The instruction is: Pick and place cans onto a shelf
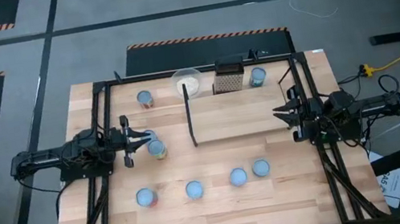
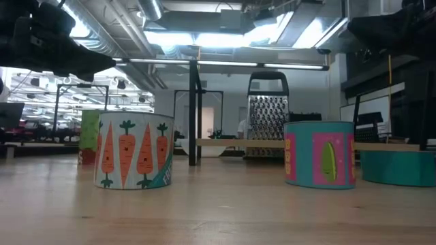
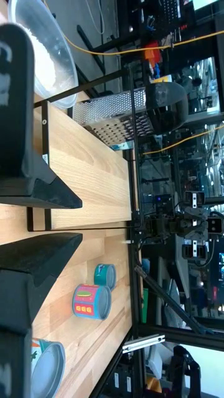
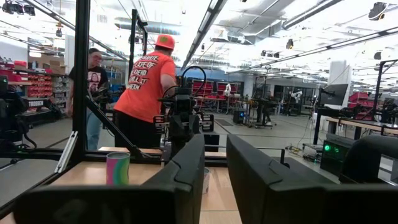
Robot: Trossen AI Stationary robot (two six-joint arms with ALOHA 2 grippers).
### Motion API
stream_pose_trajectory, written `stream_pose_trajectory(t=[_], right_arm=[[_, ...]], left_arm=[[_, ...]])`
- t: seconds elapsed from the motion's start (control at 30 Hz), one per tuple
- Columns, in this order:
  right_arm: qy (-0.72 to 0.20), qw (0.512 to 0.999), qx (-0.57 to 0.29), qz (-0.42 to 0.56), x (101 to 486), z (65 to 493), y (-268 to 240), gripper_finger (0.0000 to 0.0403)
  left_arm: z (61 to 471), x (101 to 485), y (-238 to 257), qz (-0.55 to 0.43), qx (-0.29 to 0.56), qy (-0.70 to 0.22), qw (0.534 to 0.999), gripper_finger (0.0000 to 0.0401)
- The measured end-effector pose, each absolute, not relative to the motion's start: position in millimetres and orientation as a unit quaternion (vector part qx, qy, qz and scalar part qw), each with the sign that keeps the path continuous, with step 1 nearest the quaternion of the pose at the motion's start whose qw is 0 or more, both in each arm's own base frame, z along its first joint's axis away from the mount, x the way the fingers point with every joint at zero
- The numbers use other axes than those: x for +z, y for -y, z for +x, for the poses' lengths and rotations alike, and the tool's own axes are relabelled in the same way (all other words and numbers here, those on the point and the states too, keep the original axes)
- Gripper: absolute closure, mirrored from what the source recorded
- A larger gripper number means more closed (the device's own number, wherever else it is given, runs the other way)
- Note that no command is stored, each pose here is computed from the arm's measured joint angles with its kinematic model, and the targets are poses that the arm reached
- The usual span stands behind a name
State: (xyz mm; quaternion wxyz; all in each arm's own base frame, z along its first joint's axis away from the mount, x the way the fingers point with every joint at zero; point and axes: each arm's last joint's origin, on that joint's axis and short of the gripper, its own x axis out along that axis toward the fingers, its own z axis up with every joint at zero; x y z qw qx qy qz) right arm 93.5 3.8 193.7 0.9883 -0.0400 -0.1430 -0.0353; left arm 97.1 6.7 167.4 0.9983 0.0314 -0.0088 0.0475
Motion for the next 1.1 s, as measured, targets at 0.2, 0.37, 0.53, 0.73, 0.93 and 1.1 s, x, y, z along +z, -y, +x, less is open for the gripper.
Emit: stream_pose_trajectory(t=[0.2, 0.37, 0.53, 0.73, 0.93, 1.1], right_arm=[[0.143, 0.988, -0.035, -0.040, 193.7, 93.5, -3.8, 0.0330], [0.145, 0.989, -0.014, -0.038, 193.8, 93.5, -5.0, 0.0330], [0.149, 0.988, -0.008, -0.028, 194.6, 93.2, -5.3, 0.0326], [0.162, 0.986, -0.038, 0.000, 197.0, 92.4, -3.3, 0.0269], [0.169, 0.984, -0.056, 0.035, 198.0, 91.9, -1.9, 0.0192], [0.169, 0.983, -0.054, 0.048, 198.0, 91.9, -1.9, 0.0155]], left_arm=[[97.2, 167.2, -6.7, 0.031, 0.047, 0.009, 0.998, 0.0335], [97.1, 167.4, -6.7, 0.031, 0.047, 0.009, 0.998, 0.0335], [97.1, 167.3, -6.7, 0.031, 0.048, 0.009, 0.998, 0.0335], [97.2, 167.3, -6.7, 0.031, 0.047, 0.009, 0.998, 0.0335], [97.1, 167.4, -6.7, 0.031, 0.047, 0.009, 0.998, 0.0335], [97.2, 167.2, -6.7, 0.031, 0.048, 0.009, 0.998, 0.0335]])
